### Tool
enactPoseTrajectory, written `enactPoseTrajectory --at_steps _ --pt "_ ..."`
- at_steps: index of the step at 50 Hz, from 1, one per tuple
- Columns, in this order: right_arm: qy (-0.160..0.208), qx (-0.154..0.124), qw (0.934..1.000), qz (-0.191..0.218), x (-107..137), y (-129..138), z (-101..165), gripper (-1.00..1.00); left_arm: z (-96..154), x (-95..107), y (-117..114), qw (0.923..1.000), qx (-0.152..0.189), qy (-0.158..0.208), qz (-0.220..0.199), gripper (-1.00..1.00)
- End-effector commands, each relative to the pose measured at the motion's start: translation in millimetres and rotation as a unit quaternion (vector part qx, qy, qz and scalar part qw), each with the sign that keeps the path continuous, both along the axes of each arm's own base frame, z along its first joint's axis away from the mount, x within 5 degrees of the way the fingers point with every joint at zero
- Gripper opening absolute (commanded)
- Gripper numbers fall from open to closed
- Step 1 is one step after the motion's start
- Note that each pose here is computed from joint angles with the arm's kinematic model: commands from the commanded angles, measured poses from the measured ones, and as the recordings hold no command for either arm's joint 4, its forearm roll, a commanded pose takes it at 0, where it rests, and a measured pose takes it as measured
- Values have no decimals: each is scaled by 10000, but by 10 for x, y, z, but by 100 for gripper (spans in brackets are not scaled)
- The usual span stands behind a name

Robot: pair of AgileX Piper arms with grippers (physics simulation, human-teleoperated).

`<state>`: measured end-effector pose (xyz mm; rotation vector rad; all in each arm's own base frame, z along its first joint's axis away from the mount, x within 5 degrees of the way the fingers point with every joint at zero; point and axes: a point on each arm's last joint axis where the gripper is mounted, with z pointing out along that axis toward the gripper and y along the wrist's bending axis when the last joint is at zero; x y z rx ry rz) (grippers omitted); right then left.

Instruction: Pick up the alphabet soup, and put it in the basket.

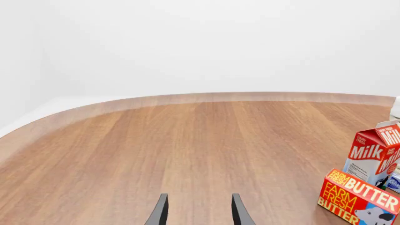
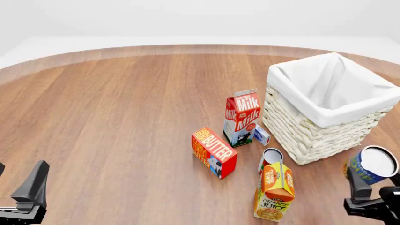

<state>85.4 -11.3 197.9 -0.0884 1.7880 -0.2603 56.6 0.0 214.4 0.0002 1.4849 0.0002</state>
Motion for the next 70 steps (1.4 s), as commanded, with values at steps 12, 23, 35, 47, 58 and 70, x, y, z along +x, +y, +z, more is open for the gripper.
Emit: enactPoseTrajectory --at_steps 12,23,35,47,58,70 --pt "-440 -54 9989 161 -30 31 367 -100 0 0 0 10000 -1 1 0 100" --pt "-587 -98 9979 270 53 42 510 -100 0 0 0 10000 0 1 0 100" --pt "-779 -44 9962 398 131 63 709 -100 0 0 0 10000 1 0 0 100" --pt "-911 -148 9945 497 166 79 950 -100 0 0 0 10000 1 0 0 100" --pt "-1035 -199 9928 572 202 93 1148 -100 0 0 0 10000 1 -1 0 100" --pt "-1241 -329 9895 665 190 111 1457 -100 0 0 0 10000 1 -1 0 100"
